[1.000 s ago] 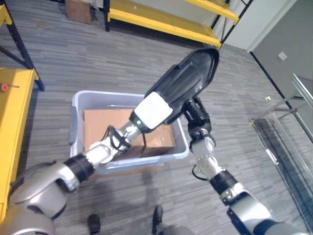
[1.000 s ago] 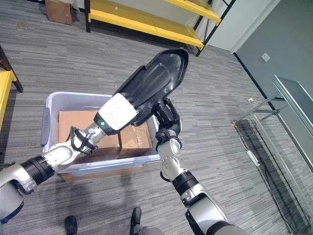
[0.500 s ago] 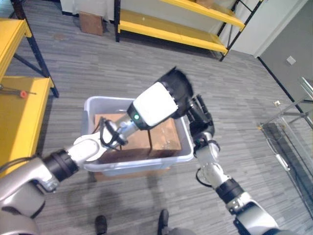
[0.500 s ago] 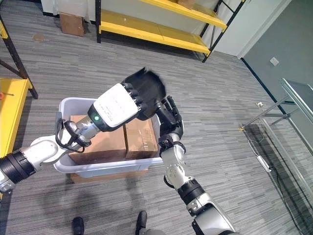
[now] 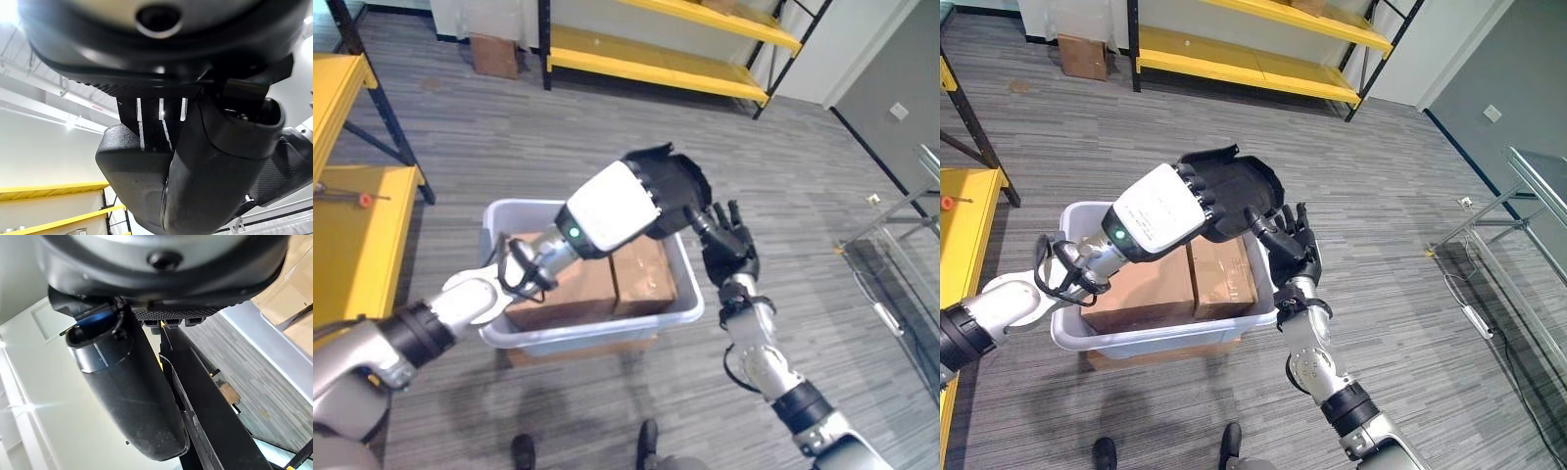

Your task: Move parts from the plastic box to the shelf.

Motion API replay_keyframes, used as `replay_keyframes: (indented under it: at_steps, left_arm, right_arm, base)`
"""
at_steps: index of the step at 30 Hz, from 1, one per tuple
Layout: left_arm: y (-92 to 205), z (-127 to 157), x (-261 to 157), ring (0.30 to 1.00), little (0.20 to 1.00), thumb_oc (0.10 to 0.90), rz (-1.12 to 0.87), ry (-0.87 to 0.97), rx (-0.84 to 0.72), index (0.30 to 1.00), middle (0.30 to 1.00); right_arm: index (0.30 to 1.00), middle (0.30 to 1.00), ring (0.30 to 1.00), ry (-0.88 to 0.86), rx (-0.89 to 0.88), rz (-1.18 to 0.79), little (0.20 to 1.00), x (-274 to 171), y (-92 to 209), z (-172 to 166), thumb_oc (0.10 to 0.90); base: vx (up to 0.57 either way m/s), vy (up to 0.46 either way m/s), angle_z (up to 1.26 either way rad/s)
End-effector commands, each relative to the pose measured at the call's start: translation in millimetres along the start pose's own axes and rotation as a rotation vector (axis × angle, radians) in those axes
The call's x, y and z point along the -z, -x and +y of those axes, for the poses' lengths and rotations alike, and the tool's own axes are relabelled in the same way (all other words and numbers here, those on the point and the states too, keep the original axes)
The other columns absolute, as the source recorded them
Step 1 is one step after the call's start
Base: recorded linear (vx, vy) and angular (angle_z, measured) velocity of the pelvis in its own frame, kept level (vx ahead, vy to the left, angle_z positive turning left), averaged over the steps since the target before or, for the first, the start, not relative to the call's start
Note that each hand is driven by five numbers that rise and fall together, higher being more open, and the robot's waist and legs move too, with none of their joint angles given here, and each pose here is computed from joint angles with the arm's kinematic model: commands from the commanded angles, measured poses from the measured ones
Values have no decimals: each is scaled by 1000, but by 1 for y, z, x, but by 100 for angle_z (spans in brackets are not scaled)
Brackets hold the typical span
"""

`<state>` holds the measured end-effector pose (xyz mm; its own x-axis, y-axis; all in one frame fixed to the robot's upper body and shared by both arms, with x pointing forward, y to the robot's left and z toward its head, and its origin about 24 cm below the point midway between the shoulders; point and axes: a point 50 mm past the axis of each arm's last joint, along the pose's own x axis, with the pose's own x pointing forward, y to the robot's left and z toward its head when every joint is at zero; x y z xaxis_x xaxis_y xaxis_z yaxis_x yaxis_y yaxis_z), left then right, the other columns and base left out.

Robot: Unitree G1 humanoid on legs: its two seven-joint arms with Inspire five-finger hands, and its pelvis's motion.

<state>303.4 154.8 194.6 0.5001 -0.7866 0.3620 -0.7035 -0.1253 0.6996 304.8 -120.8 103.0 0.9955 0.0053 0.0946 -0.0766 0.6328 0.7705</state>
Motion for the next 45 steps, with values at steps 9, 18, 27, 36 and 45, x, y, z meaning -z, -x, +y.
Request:
replay_keyframes:
  at_steps: [9,18,27,36,45]
  left_arm:
    - [8,48,36,300,300,400,85,-121,-175,300,300]
    - [77,59,50,300,300,400,245,-143,-71,300,300]
    - [113,61,37,300,300,400,395,-82,-102,300,300]
    - [137,57,22,300,300,400,541,-14,-107,300,300]
    - [134,59,10,300,300,400,588,67,-184,300,300]
  right_arm:
    - [1000,1000,1000,49,-231,-267,1000,-71,12,16,900]
    - [1000,1000,1000,232,-193,-191,1000,-73,45,-24,900]
    - [1000,1000,1000,573,-227,-235,1000,-70,47,-22,900]
    - [1000,1000,1000,745,-307,-253,1000,-64,40,-7,900]
    - [1000,1000,1000,722,-315,-255,1000,-65,42,-5,900]
  base:
    - [0,0,0]
    - [8,-37,1]
    - [-25,-104,7]
    - [-68,-145,2]
    - [-114,-40,76]
